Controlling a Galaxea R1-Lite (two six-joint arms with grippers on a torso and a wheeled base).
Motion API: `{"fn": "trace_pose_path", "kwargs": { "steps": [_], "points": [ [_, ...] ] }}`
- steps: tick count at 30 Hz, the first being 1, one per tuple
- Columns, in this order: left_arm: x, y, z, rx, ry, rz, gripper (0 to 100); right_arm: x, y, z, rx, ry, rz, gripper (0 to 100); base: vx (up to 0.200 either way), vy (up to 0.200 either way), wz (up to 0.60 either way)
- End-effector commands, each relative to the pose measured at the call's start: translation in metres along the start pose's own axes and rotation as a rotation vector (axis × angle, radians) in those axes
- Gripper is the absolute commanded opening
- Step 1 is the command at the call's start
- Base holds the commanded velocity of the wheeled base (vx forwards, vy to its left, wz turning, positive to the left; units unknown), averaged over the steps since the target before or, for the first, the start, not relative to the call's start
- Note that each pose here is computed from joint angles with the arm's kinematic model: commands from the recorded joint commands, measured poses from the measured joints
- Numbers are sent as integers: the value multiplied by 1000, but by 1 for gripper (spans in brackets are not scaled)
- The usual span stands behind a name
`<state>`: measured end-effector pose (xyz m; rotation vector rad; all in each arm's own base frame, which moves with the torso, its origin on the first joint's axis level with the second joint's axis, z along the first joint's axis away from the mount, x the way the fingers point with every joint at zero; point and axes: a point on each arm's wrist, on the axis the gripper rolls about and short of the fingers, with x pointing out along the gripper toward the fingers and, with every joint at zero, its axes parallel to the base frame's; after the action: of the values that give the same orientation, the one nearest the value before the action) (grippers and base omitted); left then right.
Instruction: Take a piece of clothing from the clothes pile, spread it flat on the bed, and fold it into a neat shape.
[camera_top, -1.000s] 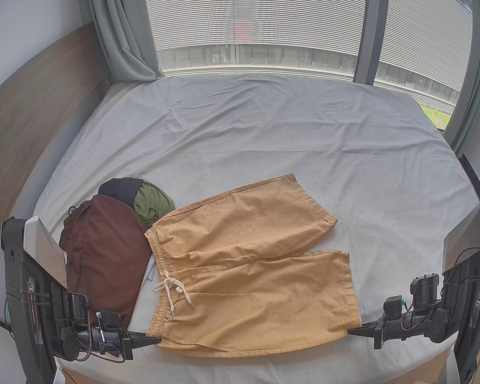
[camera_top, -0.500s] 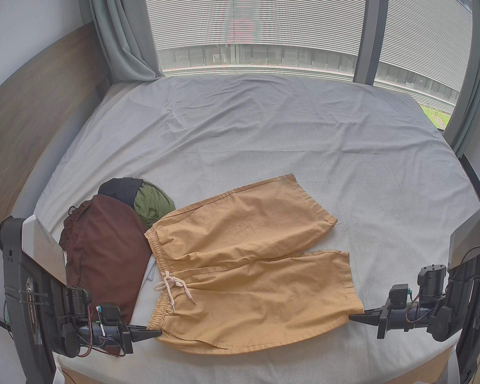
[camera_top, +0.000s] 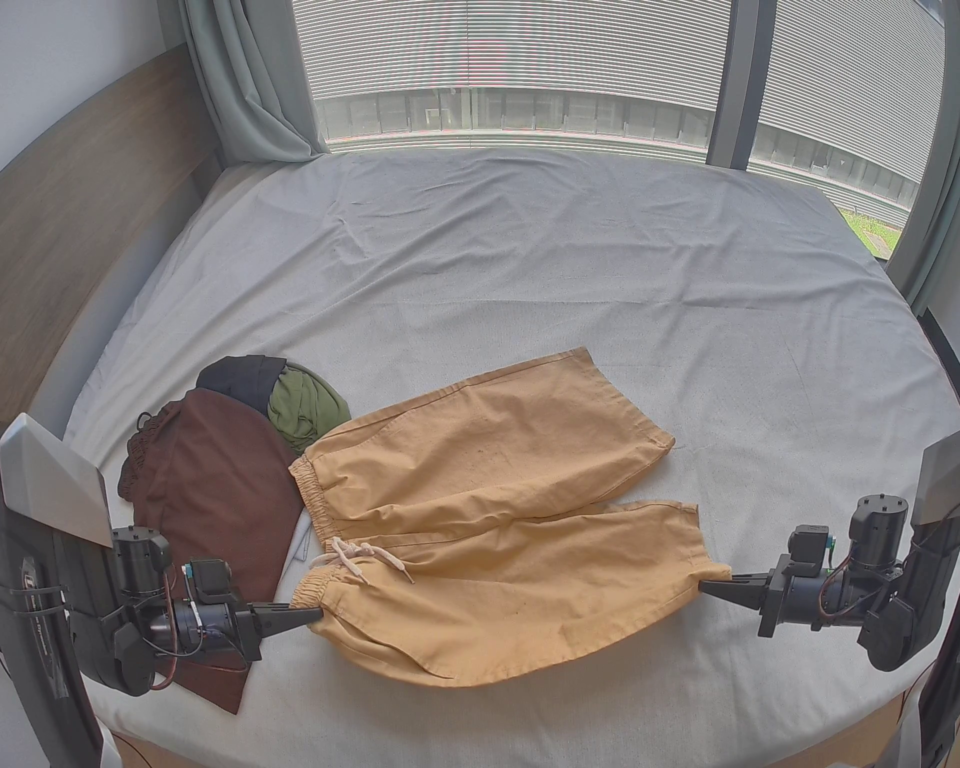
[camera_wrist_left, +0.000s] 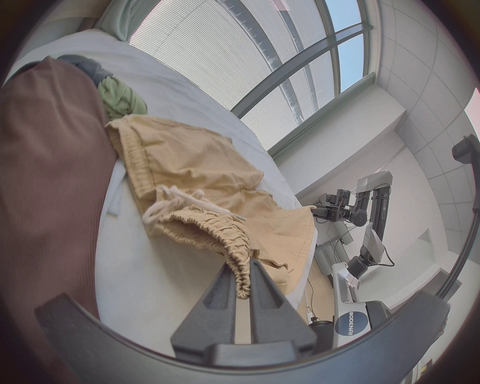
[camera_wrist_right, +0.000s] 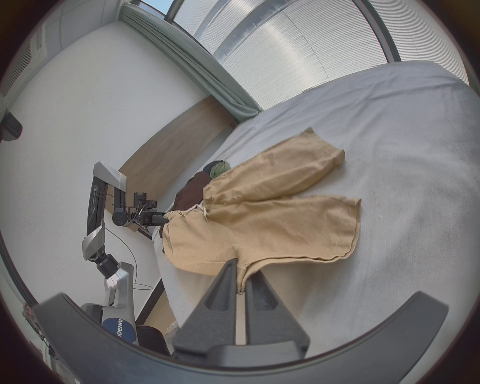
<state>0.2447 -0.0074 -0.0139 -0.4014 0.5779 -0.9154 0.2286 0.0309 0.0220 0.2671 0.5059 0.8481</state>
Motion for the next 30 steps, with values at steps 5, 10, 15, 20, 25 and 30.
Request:
{"fn": "trace_pose_path", "kwargs": {
  "steps": [5, 10, 15, 20, 25, 30],
  "points": [
    [-1, -6, 19, 70, -48, -9, 0, -5, 8, 18, -58, -66, 19, 0, 0, 0, 0],
    [-1, -4, 20, 74, -54, -6, 0, -6, 9, 20, -67, -74, 22, 0, 0, 0, 0],
    [-1, -4, 22, 78, -58, -6, 0, -7, 9, 23, -67, -84, 19, 0, 0, 0, 0],
    [-1, -2, 25, 78, -69, -2, 0, -10, 12, 28, -76, -104, 21, 0, 0, 0, 0],
    [0, -2, 28, 37, -78, 4, 0, -15, 18, 33, -90, -123, 43, 0, 0, 0, 0],
    [0, 1, 35, 8, -106, 34, 0, -20, 24, 37, -110, -140, 47, 0, 0, 0, 0]
  ]
}}
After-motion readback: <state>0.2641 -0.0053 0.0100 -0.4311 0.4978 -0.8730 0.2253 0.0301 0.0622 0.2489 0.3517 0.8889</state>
